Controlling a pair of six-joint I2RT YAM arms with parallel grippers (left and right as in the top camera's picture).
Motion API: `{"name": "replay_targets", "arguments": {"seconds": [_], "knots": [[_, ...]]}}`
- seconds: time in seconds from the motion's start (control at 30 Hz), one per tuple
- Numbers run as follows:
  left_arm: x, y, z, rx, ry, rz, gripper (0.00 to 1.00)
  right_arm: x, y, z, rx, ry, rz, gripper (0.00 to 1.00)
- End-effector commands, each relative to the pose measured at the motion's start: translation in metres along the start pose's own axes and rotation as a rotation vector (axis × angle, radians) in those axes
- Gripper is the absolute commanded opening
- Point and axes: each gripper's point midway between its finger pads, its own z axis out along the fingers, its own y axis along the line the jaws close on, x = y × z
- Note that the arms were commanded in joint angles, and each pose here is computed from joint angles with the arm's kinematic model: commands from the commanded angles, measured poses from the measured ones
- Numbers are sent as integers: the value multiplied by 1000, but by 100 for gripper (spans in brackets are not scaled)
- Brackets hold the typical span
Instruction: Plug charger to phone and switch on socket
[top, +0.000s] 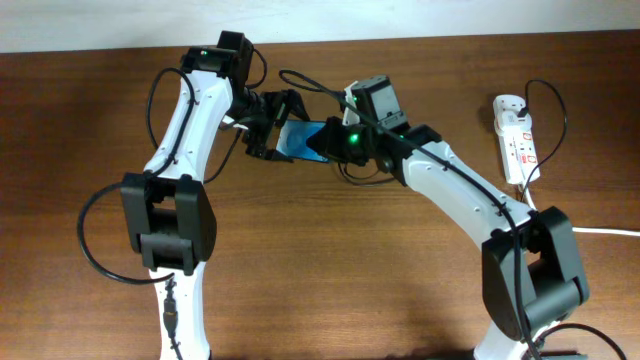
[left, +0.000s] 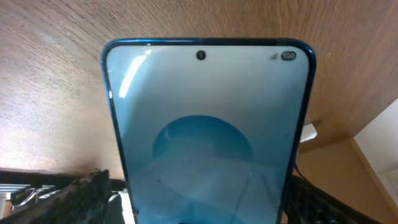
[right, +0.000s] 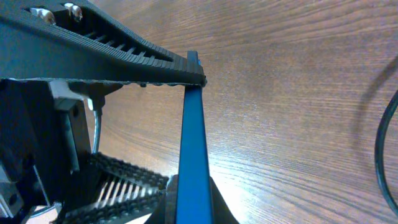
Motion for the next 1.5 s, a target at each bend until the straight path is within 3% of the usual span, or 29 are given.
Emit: {"name": "replay_targets", "arguments": {"seconds": [0.0, 0.27, 0.5, 0.53, 0.6, 0.97, 1.2, 1.47], "knots": [[6, -4, -3, 13, 15, 14, 100, -14, -1, -8, -28, -19, 6, 4], [2, -16, -4, 60, -3, 151, 99, -22, -4, -24, -74, -5, 33, 4], [22, -56, -18, 282, 88, 662, 99, -31, -19, -38, -58, -12, 32, 4], [35, -63, -27, 371, 145, 836, 99, -38, -19, -49, -60, -37, 13, 4], [48, -71, -38, 467, 194, 958, 100, -46, -17, -64, -62, -73, -4, 4], [66, -79, -54, 601, 270, 1099, 99, -77, 8, -182, -73, -320, 12, 4], [78, -79, -62, 654, 336, 1118, 100, -83, -17, -158, -282, -486, 225, 4], [77, -86, -57, 637, 306, 1102, 98, -89, -29, -144, -371, -671, 661, 4]]}}
